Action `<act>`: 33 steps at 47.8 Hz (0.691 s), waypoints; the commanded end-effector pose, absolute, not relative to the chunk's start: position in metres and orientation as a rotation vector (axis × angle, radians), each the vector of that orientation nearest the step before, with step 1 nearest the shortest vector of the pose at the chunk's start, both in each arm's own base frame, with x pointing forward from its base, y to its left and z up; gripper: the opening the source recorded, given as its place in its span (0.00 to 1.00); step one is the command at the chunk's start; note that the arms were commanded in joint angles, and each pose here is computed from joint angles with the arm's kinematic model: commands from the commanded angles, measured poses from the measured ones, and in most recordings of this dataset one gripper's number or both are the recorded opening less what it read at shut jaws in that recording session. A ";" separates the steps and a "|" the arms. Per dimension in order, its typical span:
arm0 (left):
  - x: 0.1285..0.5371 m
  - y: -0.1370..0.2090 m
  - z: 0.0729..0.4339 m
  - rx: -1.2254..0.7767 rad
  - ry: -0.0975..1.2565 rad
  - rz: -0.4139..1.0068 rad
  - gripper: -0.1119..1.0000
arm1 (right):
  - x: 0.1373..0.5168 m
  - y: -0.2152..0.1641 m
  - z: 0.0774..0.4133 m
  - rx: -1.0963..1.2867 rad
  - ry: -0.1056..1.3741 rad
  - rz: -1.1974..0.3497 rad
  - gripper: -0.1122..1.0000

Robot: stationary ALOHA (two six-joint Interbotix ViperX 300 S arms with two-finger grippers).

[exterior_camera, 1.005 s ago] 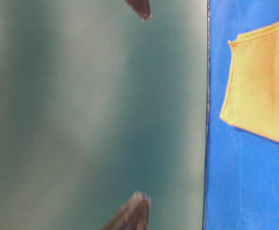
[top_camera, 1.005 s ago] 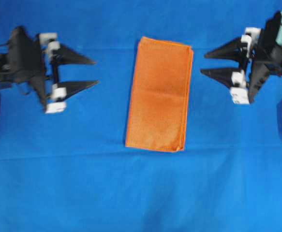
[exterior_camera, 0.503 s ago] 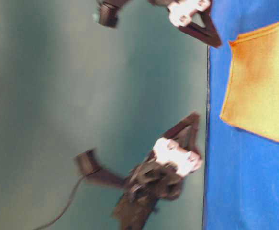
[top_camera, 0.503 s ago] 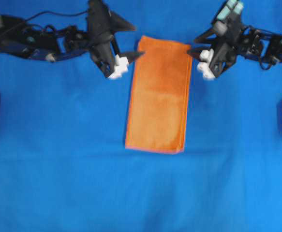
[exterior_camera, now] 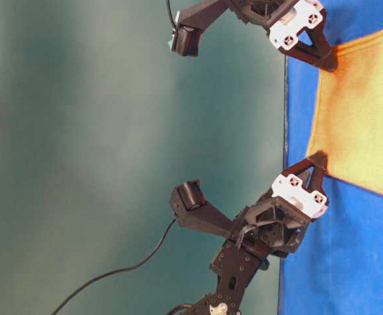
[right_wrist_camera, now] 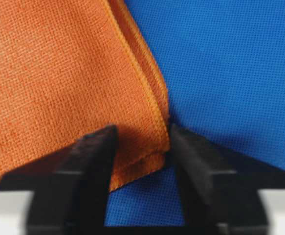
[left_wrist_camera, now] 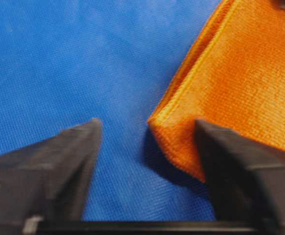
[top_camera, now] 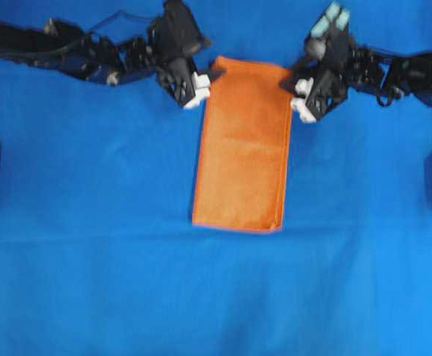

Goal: Fold the orange towel.
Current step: 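Grasp the top corners of the vertical strip with both grippers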

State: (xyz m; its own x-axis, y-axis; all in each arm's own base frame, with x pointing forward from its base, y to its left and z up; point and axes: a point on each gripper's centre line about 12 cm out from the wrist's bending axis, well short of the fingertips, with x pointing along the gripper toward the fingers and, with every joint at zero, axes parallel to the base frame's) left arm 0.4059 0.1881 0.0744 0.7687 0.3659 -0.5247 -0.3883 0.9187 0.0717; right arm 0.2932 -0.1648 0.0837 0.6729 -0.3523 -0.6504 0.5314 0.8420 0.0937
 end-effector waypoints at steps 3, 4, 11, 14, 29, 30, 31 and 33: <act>0.413 0.181 0.085 -0.004 0.537 0.384 0.47 | 0.302 -0.167 0.092 0.260 0.635 -0.489 0.30; 0.413 0.181 0.085 -0.002 0.537 0.382 0.40 | 0.303 -0.167 0.093 0.256 0.633 -0.486 0.25; 0.414 0.176 0.084 0.006 0.545 0.370 0.12 | 0.307 -0.168 0.093 0.244 0.644 -0.475 0.13; 0.412 0.176 0.084 0.006 0.546 0.370 0.11 | 0.308 -0.168 0.093 0.244 0.646 -0.474 0.13; 0.405 0.182 0.088 0.003 0.545 0.389 0.11 | 0.312 -0.176 0.100 0.241 0.622 -0.489 0.13; 0.405 0.183 0.089 0.003 0.542 0.391 0.11 | 0.312 -0.178 0.101 0.241 0.618 -0.491 0.13; 0.405 0.185 0.090 0.002 0.539 0.396 0.11 | 0.312 -0.179 0.101 0.242 0.617 -0.495 0.13; 0.405 0.188 0.092 0.002 0.532 0.403 0.11 | 0.313 -0.182 0.103 0.239 0.610 -0.499 0.13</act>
